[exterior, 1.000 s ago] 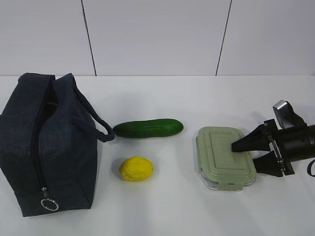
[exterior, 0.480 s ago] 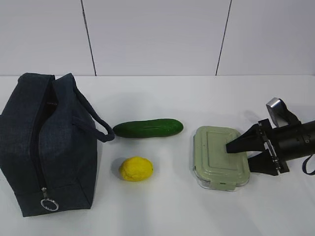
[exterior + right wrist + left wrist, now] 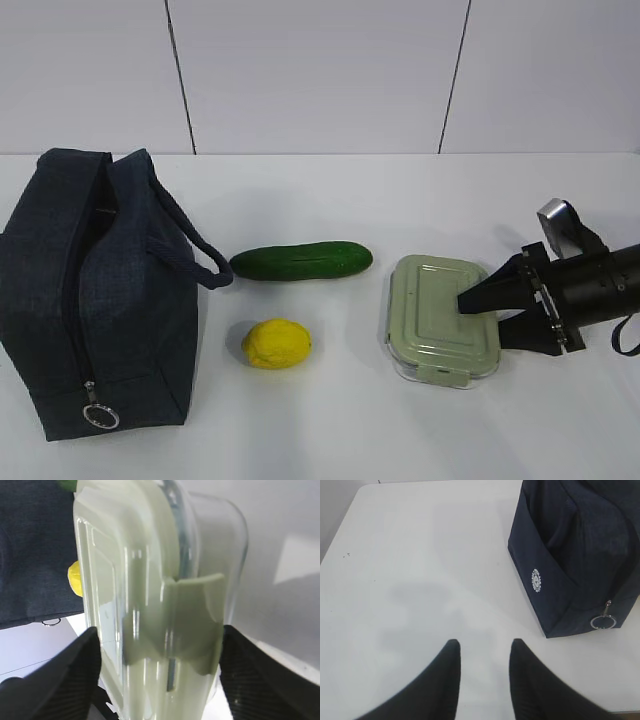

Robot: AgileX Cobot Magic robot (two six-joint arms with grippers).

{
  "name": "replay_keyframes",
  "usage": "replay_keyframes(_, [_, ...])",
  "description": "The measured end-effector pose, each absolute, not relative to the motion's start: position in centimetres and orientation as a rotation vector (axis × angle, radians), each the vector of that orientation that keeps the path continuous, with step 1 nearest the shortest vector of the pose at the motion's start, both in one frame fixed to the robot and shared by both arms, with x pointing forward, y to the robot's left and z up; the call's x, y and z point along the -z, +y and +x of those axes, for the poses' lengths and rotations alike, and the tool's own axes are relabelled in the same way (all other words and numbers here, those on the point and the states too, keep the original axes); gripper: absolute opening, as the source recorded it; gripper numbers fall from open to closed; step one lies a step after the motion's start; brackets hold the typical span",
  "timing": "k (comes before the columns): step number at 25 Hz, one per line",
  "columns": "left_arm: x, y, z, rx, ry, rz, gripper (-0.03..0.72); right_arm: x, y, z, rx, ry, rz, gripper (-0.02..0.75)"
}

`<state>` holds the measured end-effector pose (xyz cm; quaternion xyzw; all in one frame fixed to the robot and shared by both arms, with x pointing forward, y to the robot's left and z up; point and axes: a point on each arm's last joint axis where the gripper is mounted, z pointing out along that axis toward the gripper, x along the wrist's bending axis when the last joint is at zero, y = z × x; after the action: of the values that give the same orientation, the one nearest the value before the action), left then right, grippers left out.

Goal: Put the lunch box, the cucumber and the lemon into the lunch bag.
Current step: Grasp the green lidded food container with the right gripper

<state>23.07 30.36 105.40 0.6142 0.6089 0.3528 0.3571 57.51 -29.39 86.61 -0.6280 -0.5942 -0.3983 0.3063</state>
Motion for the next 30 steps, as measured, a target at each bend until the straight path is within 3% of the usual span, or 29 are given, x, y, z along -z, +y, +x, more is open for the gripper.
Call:
replay_keyframes(7, [-105.40,30.36,23.07,-0.911,1.572,1.586,0.242,-86.57,-29.42,57.54,1.053,-1.575,-1.668,0.465])
replay_keyframes(30, [-105.40,30.36,23.07,-0.911,1.572,1.586,0.242,-86.54,-29.44,57.56,1.052,-1.577,-1.672,0.389])
